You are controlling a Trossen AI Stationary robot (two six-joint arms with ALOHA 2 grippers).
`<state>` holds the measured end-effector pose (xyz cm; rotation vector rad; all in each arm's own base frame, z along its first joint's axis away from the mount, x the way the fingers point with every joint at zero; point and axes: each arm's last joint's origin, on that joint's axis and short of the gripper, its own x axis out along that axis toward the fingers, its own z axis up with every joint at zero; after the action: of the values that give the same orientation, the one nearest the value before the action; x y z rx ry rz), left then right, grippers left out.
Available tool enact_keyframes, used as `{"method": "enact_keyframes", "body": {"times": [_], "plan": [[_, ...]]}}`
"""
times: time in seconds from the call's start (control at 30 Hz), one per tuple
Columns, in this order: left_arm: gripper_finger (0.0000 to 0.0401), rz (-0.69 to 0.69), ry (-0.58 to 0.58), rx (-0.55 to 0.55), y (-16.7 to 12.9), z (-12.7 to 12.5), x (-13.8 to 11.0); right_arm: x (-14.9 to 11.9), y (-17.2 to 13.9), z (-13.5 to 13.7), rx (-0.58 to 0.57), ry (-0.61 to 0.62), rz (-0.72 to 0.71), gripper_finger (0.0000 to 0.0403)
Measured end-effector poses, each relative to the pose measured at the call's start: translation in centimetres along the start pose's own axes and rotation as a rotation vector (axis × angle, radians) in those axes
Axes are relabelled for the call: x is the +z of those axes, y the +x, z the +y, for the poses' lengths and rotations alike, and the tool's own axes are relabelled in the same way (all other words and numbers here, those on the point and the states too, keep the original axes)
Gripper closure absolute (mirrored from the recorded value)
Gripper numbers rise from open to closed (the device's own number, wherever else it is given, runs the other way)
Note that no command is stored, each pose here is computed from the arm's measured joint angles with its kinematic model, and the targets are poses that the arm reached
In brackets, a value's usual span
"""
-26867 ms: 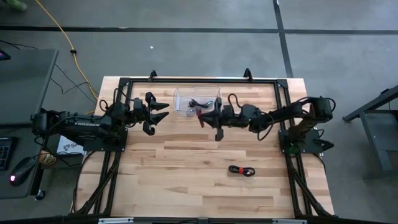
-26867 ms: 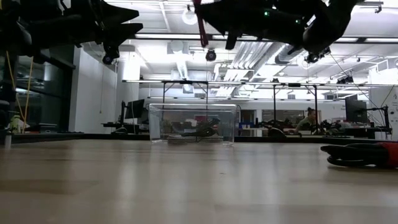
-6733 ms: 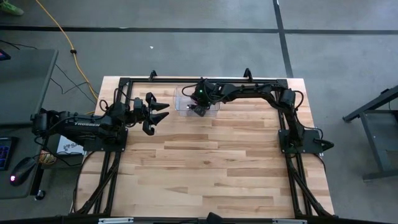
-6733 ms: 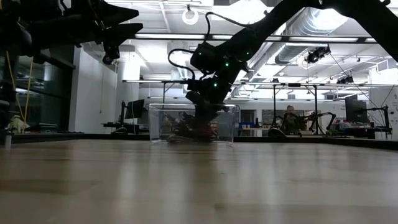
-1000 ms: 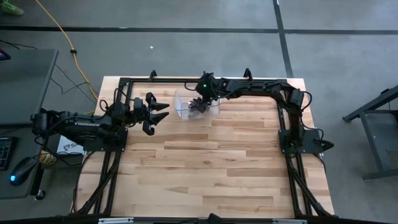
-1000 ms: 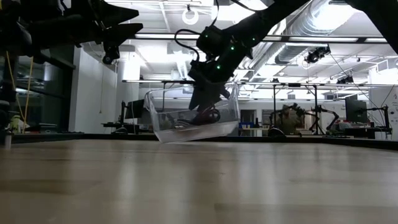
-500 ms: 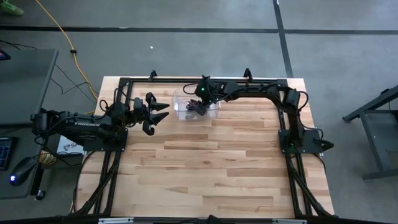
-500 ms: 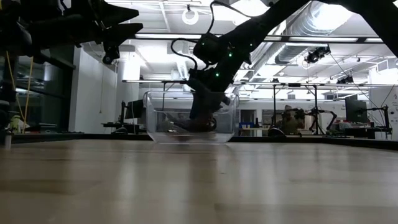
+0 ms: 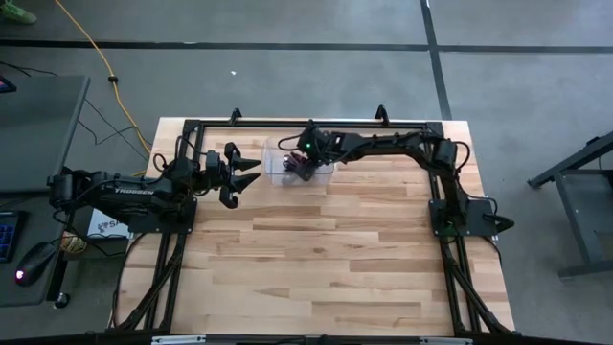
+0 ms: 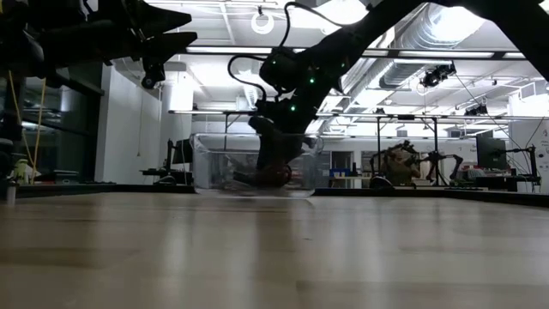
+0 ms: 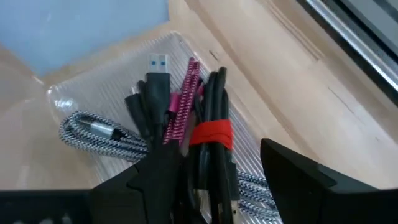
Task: Pick and place USB-C Cables
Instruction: Return to Home Position
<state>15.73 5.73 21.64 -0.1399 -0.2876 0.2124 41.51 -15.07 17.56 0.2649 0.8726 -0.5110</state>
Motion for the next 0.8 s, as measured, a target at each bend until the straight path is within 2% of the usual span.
{"method": "enact_keyframes", "body": {"times": [0.23, 0.5, 0.67, 0.73, 0.8], "plan": [[0.0236, 0.002, -0.001, -0.01, 0.0, 0.0, 0.0, -0.6, 1.1, 0.4, 0.006, 0.008, 0.017, 0.0185], [0.0236, 0.002, -0.001, -0.01, 0.0, 0.0, 0.0, 0.4, 1.0, 0.8, 0.05, 0.114, -0.082, 0.0185], [0.0236, 0.003, 0.002, -0.009, 0.0, 0.0, 0.0, 0.4, 1.0, 0.8, 0.05, 0.107, -0.085, 0.0185], [0.0236, 0.024, 0.006, -0.003, 0.0, 0.0, -0.2, 0.4, 1.0, 0.9, 0.049, 0.101, -0.082, 0.0185], [0.0236, 0.088, 0.046, 0.049, 0.0, 0.3, -0.9, 0.4, 1.0, 0.9, 0.049, 0.099, -0.08, 0.0185]]}}
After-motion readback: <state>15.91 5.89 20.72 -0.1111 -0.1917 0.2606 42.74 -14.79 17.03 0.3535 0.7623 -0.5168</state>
